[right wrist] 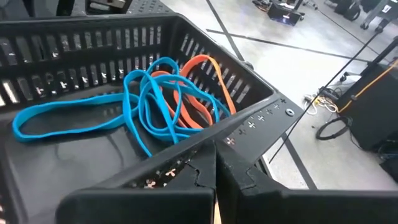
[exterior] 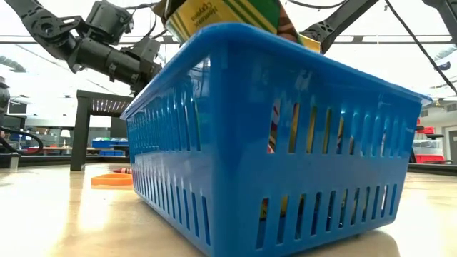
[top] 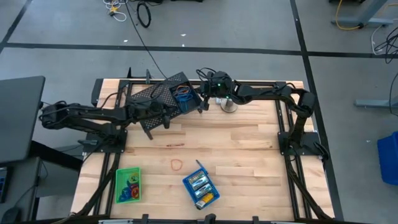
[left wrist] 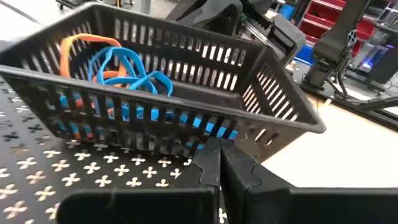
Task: Pick & Place Office Desk Supplies
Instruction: Put the black bin with rubber bands on the shelf
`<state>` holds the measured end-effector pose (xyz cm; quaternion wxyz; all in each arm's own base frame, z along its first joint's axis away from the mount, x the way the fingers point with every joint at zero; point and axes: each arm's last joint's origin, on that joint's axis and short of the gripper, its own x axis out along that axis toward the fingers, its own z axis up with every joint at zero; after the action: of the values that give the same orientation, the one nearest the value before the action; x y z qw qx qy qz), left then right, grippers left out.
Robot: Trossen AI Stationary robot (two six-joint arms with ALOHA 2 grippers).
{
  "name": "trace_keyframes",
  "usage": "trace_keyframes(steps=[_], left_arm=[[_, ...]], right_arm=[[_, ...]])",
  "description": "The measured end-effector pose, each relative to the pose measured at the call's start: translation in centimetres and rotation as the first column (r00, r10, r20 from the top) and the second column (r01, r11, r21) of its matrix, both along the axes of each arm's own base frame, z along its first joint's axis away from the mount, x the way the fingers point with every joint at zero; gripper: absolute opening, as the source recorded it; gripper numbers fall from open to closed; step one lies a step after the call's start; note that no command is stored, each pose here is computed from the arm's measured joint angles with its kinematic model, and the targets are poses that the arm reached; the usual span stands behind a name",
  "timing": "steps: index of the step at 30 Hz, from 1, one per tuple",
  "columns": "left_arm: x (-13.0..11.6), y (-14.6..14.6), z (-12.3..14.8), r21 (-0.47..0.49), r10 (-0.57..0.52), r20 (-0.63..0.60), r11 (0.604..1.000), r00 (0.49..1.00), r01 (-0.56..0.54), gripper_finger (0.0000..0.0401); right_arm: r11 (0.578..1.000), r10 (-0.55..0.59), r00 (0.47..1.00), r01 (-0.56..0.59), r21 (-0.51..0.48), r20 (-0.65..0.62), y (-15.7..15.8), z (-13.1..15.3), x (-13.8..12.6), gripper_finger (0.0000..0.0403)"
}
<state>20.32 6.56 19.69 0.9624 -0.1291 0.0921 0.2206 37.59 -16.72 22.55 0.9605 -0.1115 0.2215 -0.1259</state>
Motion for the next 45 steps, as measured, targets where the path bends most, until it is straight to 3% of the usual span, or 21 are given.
trace_keyframes(steps=[11,28,45], left_arm=[[1.9,0.7,0.5,0.027,0.045,-0.024,0.999,0.999,-0.044,0.0001],[1.6,1.0,0.2,0.019,0.160,-0.086,0.987,0.983,-0.159,0.0001],[1.5,1.0,0.2,0.020,0.188,-0.094,0.982,0.978,-0.187,0.0012]], right_arm=[[0.999,-0.004,1.000,0.003,-0.036,-0.015,-0.3,0.0,-0.2,0.0000],[0.999,0.021,1.000,-0.021,-0.037,-0.001,-0.2,0.2,-0.1,0.0000],[0.998,-0.037,0.999,0.036,-0.049,-0.028,-0.5,-0.6,0.0,0.0012]])
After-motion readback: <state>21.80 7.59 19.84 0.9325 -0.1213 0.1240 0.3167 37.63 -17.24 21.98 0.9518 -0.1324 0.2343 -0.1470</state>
